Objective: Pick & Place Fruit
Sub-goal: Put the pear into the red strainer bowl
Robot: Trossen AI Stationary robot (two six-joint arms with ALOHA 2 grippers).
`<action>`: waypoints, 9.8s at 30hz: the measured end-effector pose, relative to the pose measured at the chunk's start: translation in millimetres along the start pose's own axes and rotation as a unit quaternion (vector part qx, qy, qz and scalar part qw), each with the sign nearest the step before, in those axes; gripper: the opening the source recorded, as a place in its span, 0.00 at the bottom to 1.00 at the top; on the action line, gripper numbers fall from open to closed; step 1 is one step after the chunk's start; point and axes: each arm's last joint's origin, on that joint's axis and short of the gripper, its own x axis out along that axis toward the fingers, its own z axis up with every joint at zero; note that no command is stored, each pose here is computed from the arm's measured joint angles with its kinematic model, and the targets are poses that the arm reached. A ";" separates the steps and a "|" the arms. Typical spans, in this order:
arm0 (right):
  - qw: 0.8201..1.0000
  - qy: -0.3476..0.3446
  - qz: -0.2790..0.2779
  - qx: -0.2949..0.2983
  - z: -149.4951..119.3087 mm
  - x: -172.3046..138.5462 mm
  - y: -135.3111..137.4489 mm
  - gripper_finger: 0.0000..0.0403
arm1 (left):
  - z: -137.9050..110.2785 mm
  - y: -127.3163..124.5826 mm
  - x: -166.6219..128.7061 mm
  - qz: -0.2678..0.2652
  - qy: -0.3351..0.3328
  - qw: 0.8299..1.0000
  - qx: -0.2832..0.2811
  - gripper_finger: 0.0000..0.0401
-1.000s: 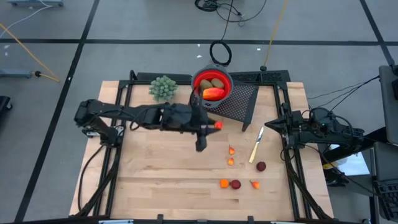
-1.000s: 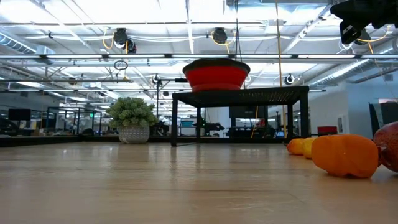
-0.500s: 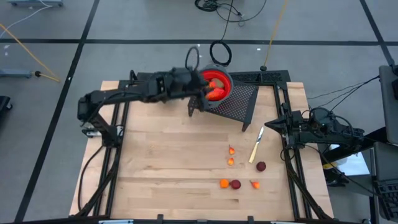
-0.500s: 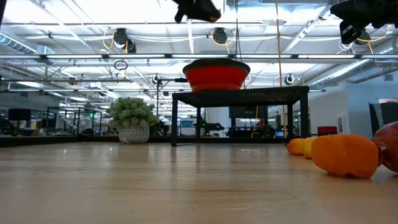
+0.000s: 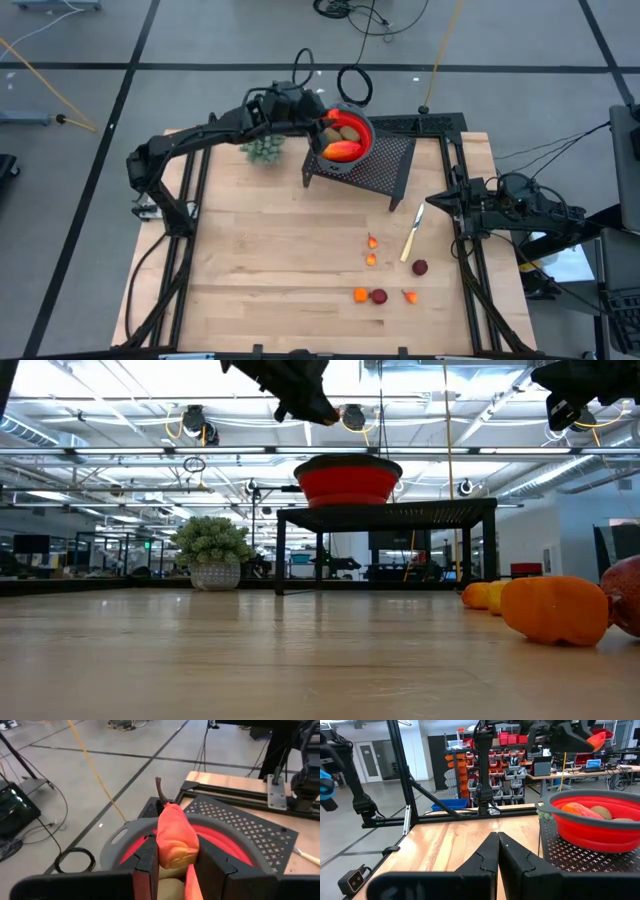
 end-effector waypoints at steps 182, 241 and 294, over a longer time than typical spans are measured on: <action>0.977 0.127 0.140 0.096 -14.9 98.0 22.4 0.00 | -124.7 -149.1 -133.7 -0.239 -0.047 0.965 -0.092 0.00; 0.796 0.579 -0.105 0.142 -25.0 229.5 85.2 0.05 | -226.6 -86.5 -212.8 -0.209 -0.137 0.968 -0.036 0.05; 0.714 0.531 -0.306 0.340 -58.3 224.8 33.8 0.49 | -226.3 -86.4 -212.9 -0.209 -0.138 0.968 -0.036 0.05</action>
